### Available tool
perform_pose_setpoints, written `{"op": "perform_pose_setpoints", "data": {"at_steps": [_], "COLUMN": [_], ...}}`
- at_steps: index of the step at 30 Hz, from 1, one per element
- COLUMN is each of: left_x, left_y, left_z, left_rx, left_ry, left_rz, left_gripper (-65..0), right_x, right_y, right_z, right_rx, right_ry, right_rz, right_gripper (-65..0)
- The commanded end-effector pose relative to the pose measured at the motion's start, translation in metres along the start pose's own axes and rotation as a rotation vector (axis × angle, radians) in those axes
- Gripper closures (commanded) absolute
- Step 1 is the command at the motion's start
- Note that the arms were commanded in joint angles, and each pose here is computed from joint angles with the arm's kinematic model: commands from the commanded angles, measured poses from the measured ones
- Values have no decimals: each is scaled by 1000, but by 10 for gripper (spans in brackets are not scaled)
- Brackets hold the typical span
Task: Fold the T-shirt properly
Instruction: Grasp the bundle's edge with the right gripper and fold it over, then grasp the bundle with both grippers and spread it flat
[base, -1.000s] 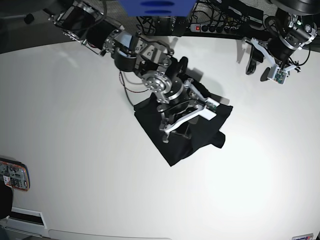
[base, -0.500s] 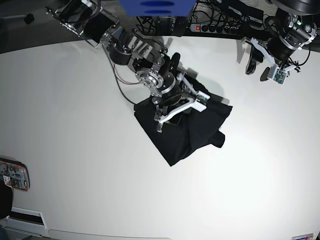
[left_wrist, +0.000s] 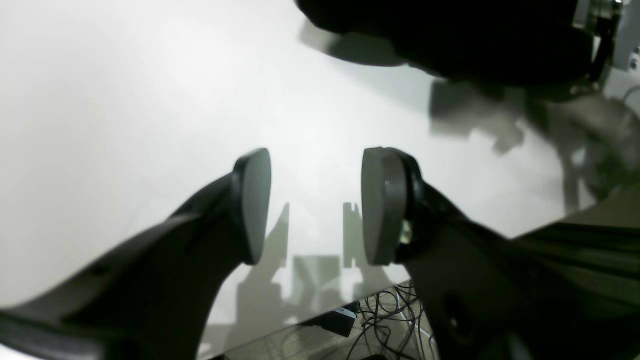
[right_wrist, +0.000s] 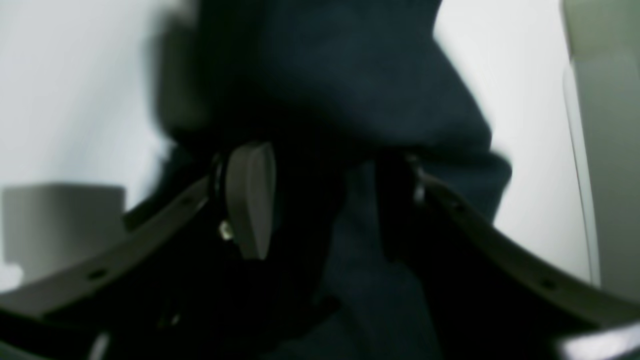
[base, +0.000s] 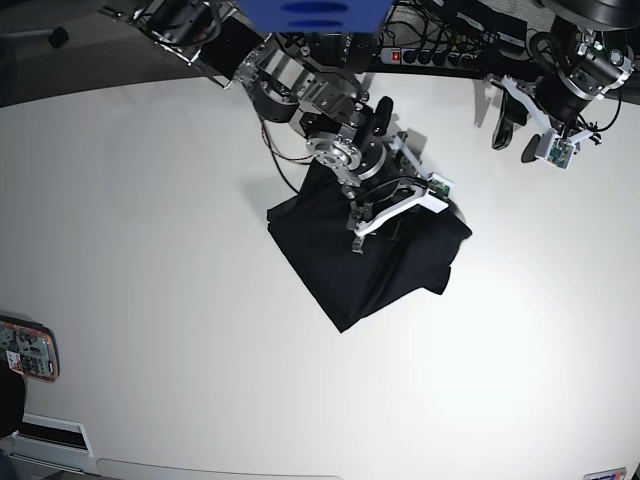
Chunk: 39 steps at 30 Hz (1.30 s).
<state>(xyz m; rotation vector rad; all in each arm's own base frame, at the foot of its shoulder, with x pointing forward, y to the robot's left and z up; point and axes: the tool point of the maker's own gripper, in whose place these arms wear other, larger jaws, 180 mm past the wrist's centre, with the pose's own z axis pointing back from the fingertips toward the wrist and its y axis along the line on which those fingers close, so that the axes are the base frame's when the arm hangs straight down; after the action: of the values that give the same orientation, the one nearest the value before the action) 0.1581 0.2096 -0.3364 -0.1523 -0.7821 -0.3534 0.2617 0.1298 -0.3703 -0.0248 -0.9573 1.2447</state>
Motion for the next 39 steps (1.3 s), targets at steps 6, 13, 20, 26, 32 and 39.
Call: {"op": "perform_pose_setpoints", "data": {"at_steps": [6, 13, 20, 26, 32, 39], "left_x": [9, 8, 7, 9, 15, 31], "left_y": [1, 0, 0, -2, -24, -66], "left_z": [3, 3, 3, 2, -11, -56], "left_rx": [-2, -2, -1, -8, -77, -58], "left_ry": [-33, -30, -30, -34, -49, -51], "left_rz": [-8, -7, -4, -5, -17, -175], "left_gripper": [-282, -282, -282, -282, -282, -282], "right_x": [30, 36, 45, 87, 75, 54], "right_y": [-36, -19, -10, -69, -117, -144], "right_z": [-8, -46, -49, -14, 3, 3], "right_rx": [-74, -7, 13, -126, -190, -240], "right_ry": [-51, -11, -57, -198, -169, -126], "right_rz": [14, 93, 137, 32, -21, -88], "right_gripper": [-311, -311, -311, -311, -311, -311]}}
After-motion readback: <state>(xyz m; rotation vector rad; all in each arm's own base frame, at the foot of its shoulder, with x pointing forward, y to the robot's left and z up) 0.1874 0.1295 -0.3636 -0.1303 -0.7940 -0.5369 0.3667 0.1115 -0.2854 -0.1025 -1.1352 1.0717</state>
